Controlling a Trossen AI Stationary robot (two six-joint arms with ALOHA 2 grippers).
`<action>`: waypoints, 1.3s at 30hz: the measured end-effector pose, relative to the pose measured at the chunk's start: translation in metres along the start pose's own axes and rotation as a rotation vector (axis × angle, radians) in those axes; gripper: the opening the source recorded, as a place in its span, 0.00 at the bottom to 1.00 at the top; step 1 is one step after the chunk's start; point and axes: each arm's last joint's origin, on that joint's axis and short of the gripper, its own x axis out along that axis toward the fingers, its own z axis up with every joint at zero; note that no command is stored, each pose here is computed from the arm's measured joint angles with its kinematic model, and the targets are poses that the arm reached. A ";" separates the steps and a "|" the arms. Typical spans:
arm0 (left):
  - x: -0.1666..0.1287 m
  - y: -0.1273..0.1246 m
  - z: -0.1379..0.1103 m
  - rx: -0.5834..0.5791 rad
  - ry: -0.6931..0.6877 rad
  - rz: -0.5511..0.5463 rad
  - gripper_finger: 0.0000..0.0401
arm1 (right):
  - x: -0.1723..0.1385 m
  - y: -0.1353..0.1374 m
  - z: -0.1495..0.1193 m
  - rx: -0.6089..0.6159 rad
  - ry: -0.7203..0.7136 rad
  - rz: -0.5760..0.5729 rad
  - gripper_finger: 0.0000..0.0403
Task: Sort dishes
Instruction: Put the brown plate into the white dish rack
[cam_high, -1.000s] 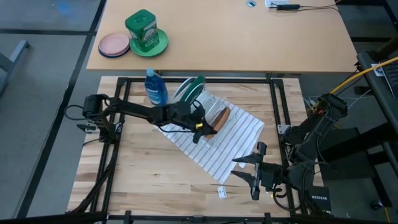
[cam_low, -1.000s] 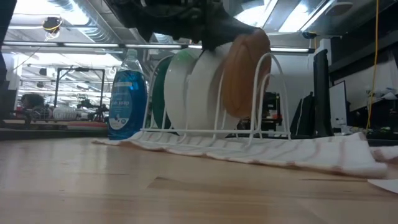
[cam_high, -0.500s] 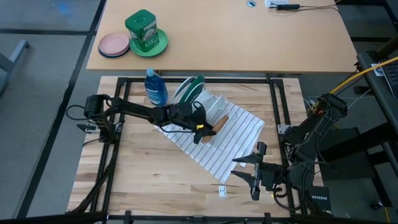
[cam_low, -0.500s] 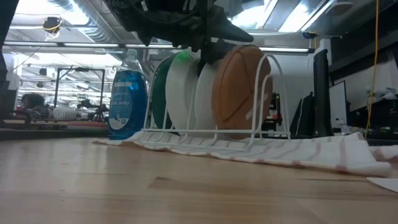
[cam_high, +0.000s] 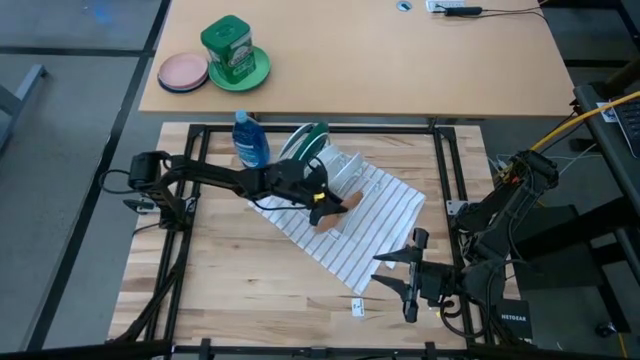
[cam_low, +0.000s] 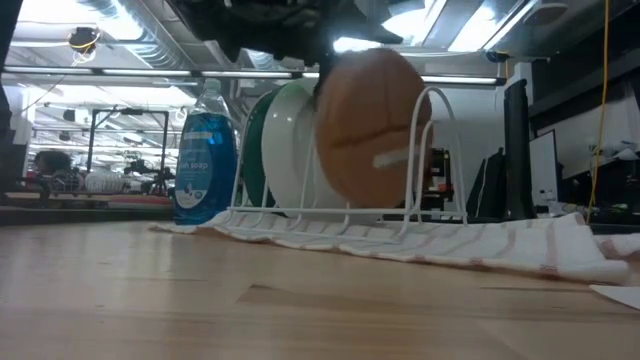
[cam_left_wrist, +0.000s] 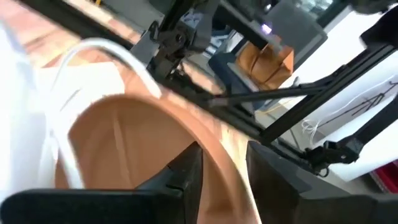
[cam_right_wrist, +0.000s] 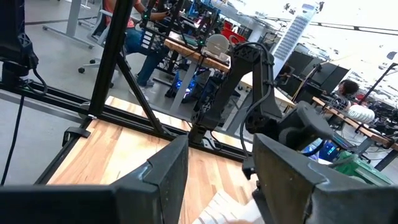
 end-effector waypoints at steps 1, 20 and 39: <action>-0.001 -0.002 0.002 0.003 -0.009 -0.006 0.27 | 0.000 0.000 0.000 0.000 0.000 0.000 0.45; -0.003 -0.001 0.005 -0.041 -0.078 0.080 0.28 | 0.000 0.000 0.000 0.001 -0.001 0.000 0.45; -0.003 0.001 0.007 0.026 -0.119 0.155 0.56 | 0.000 0.000 0.000 0.002 -0.001 0.000 0.45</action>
